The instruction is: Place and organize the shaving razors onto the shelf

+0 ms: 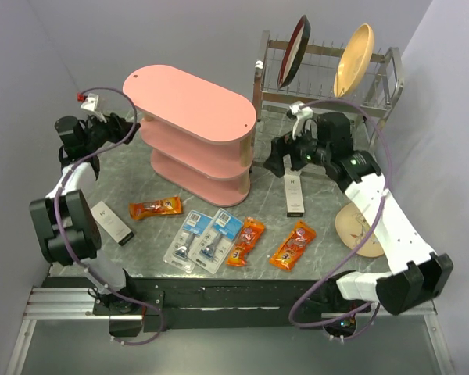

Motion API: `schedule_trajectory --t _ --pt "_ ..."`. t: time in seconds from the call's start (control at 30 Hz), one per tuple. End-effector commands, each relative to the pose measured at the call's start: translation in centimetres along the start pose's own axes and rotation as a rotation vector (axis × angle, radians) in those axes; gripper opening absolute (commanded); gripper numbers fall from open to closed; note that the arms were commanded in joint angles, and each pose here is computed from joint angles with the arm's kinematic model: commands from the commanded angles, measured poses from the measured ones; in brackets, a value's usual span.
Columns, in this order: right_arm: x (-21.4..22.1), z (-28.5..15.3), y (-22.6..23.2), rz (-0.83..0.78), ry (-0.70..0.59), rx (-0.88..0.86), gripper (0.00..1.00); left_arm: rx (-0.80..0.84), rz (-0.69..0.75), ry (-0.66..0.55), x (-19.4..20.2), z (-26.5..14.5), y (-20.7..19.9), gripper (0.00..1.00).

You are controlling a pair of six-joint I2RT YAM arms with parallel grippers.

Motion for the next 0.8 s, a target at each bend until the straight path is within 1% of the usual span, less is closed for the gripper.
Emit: schedule_trajectory --t 0.0,0.17,0.37,0.5,0.6,0.63,0.7,0.73,0.77 --pt "-2.2 0.0 -0.8 -0.04 -0.001 0.009 1.0 0.148 0.074 -0.086 -2.5 2.0 0.1 0.7" --pt "-2.0 -0.1 -0.6 -0.033 0.049 -0.041 1.0 0.217 0.075 -0.09 -1.8 4.1 0.3 0.71" --pt "-0.7 0.6 -0.9 -0.01 0.091 -0.024 1.0 0.275 0.064 -0.12 -1.4 7.0 -0.4 0.71" --pt "-0.9 1.0 -1.1 -0.017 0.102 -0.028 1.0 0.263 0.076 -0.153 -1.6 8.4 -0.7 0.7" --pt "-0.8 1.0 -1.2 -0.023 0.117 -0.022 1.0 0.236 0.076 -0.17 -1.4 8.7 -0.1 0.63" --pt "-0.5 1.1 -1.3 -0.02 0.125 -0.016 1.0 0.237 0.073 -0.169 -1.4 8.7 0.0 0.54" --pt "-0.2 1.1 -1.3 -0.013 0.128 -0.009 1.0 0.207 0.056 -0.196 -1.6 8.4 0.3 0.45" --pt "0.3 1.3 -1.2 -0.002 0.136 -0.008 1.0 0.189 0.05 -0.214 -2.1 7.9 0.2 0.37" --pt "0.5 1.4 -1.2 0.005 0.14 -0.007 1.0 0.165 0.044 -0.222 -2.3 7.7 0.3 0.33"
Point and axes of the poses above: each gripper's point midway between its finger pads, its own z axis out along the fingers, its own y axis along the line the jaws close on, x = y × z, the point moved 9 cm from there along -z, back along the fingers, and after that the axes turned 12 degrees about -z, right-handed, at the moved point
